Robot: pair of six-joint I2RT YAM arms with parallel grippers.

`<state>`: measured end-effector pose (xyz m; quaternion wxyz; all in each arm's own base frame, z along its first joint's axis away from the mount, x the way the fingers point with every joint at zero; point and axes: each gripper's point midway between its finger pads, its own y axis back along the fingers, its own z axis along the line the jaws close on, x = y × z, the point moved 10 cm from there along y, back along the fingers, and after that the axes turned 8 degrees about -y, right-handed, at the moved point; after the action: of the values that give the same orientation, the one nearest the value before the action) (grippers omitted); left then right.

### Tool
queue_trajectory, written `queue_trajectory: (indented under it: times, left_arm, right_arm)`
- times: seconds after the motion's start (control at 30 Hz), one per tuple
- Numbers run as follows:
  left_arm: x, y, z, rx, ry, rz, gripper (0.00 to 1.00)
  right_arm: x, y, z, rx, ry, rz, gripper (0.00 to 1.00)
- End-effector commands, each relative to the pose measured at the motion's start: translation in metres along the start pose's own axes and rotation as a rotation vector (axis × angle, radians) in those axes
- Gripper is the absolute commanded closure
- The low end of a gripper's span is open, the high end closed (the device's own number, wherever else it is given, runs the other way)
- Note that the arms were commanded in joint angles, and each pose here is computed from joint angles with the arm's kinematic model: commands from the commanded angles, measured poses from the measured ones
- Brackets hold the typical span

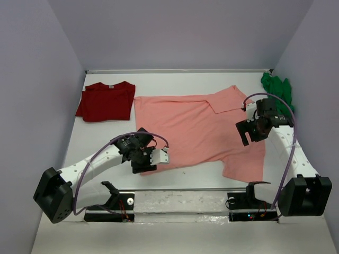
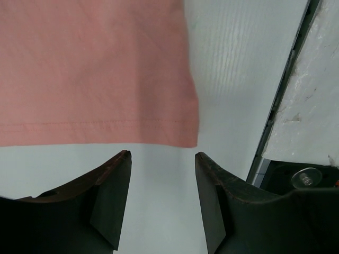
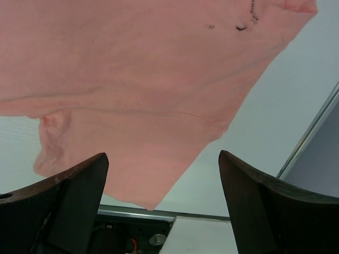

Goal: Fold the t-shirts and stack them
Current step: Flatten the tshirt out

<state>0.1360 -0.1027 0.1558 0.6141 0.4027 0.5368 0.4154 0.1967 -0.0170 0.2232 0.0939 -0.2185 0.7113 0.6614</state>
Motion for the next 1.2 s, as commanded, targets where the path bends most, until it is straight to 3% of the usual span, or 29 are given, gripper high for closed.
queue_trajectory:
  times: [0.0,0.33,0.57,0.83,1.03,1.17]
  left_arm:
    - [-0.003,-0.001,-0.007,-0.015,0.015,0.035,0.39]
    - [0.001,-0.02,-0.004,-0.1,-0.009,0.106,0.39]
    - [0.002,-0.032,-0.003,-0.124,-0.035,0.145,0.39]
    - [-0.018,-0.031,0.012,-0.144,-0.073,0.049,0.39]
    - [-0.03,-0.033,0.019,-0.134,-0.09,-0.004,0.39]
    - [-0.03,-0.036,0.022,-0.136,-0.103,0.006,0.39]
  right_arm:
    - [-0.003,-0.01,-0.005,0.042,-0.022,0.053,0.1]
    - [-0.014,-0.029,-0.018,0.227,-0.08,0.145,0.12]
    - [-0.017,-0.055,-0.018,0.255,-0.134,0.271,0.27]
    - [-0.023,-0.063,-0.032,0.292,-0.256,0.282,0.43]
    - [-0.019,-0.056,-0.055,0.236,-0.379,0.255,0.45]
    - [-0.009,-0.075,-0.056,0.176,-0.415,0.334,0.45]
